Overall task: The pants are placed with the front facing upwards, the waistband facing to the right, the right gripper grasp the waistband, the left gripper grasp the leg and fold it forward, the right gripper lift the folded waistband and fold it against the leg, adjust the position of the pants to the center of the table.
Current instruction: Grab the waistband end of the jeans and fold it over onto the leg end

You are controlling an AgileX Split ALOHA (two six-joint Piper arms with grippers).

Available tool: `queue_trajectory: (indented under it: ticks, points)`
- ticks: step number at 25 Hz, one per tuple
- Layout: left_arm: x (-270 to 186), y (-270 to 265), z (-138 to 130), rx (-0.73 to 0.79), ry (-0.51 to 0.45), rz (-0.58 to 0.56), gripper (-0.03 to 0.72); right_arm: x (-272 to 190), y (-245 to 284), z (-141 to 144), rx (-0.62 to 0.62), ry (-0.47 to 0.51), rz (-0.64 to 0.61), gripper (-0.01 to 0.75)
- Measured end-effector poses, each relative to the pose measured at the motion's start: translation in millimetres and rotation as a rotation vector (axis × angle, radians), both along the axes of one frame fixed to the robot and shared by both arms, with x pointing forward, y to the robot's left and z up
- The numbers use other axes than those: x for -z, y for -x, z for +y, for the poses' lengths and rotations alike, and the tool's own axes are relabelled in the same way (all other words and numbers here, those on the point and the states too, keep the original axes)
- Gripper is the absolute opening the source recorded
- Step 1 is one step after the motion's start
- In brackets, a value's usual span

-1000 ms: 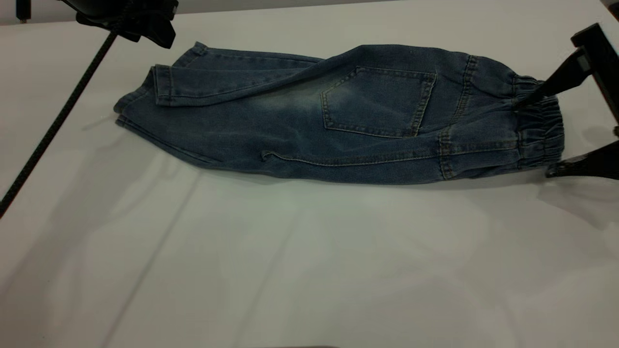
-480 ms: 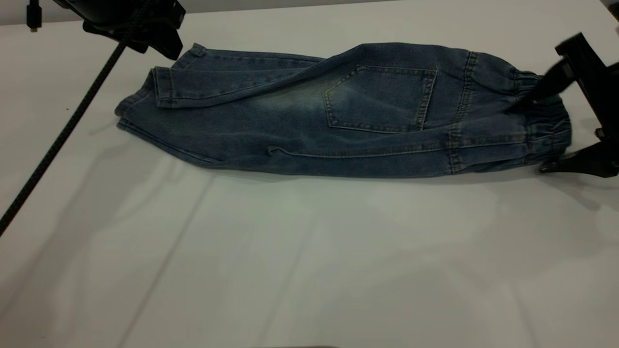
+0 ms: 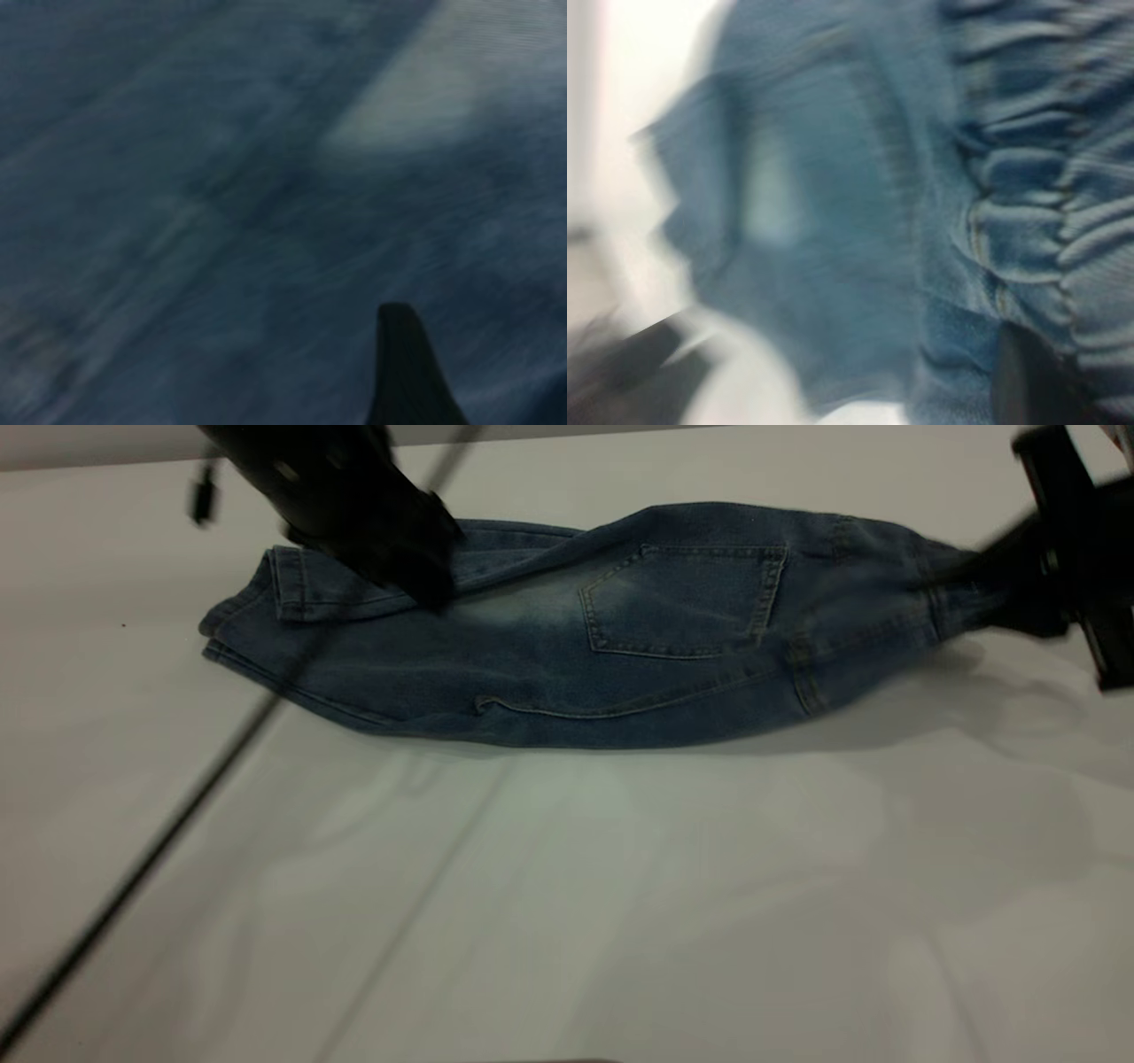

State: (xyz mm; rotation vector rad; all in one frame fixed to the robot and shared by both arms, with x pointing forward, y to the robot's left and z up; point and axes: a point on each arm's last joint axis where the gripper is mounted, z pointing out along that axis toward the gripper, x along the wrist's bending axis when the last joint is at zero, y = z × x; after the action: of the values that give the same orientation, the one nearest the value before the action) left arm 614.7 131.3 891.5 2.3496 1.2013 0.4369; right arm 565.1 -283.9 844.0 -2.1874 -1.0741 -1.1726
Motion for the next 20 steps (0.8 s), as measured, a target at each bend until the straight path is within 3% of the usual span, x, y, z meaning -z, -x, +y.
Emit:
queue_trajectory:
  ticks: [4,7,12,20]
  points:
    - [24.1,6.2,-28.3,0.044,0.013,-0.034,0.379,-19.6,-8.8,8.4,-0.085,-0.139,-0.138,0.053]
    - [37.2,14.9,-47.9,0.088,0.011,-0.033,0.379,-27.0,-12.4,10.4,-0.114,-0.181,-0.184,0.053]
    - [59.0,37.6,-79.8,0.179,-0.009,0.002,0.379,-41.7,-15.1,10.2,-0.132,-0.164,-0.238,0.053]
    - [58.2,64.0,-117.4,0.282,0.010,-0.038,0.379,-102.3,-11.9,23.5,-0.214,-0.114,-0.426,0.053]
